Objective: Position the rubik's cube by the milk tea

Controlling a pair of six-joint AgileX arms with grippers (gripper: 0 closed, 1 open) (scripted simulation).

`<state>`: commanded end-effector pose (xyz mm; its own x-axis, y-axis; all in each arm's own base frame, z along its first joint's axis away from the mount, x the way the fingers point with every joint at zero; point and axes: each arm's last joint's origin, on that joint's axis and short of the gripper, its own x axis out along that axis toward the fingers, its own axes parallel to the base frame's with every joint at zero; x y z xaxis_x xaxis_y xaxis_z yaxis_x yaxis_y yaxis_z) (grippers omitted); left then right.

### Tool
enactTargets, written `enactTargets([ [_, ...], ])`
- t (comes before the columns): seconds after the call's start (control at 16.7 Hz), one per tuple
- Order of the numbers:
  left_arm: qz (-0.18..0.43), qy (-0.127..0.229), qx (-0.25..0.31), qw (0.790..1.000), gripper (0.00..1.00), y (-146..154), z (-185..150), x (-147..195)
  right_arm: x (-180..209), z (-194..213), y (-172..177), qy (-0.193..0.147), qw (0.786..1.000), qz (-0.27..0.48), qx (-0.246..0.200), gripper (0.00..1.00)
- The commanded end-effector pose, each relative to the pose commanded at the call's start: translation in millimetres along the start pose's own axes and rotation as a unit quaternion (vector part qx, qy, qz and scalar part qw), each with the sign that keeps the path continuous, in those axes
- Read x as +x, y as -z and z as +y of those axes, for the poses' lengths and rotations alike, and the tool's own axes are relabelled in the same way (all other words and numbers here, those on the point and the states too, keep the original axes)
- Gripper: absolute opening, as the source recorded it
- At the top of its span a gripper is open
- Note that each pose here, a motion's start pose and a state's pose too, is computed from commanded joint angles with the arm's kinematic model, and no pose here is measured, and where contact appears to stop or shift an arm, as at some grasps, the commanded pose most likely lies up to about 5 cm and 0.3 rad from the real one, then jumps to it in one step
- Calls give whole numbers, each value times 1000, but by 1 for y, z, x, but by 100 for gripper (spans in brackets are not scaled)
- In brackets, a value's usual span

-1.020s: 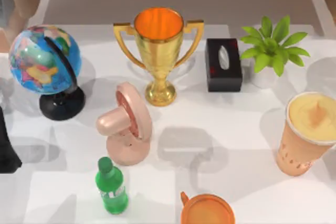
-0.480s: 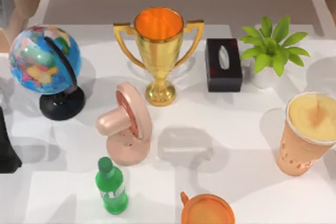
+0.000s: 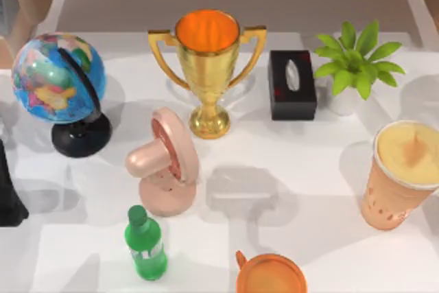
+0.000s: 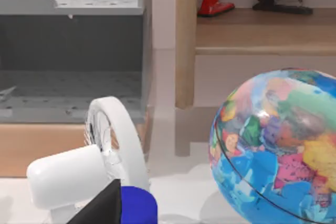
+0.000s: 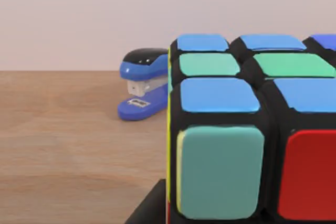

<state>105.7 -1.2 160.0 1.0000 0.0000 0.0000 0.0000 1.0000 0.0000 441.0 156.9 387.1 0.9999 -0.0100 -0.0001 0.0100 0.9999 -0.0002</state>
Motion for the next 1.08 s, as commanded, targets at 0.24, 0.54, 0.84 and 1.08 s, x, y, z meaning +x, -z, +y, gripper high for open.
enactTargets([
  [0.24,0,0,0,1000,100,0,0,0,0,0,0,0,1000,0,0,2],
  [0.54,0,0,0,1000,100,0,0,0,0,0,0,0,1000,0,0,0],
  [0.84,0,0,0,1000,100,0,0,0,-1,1,-2,-2,1000,-1,1,0],
  [1.08,0,0,0,1000,100,0,0,0,-1,1,-10,-2,1000,-1,1,0],
])
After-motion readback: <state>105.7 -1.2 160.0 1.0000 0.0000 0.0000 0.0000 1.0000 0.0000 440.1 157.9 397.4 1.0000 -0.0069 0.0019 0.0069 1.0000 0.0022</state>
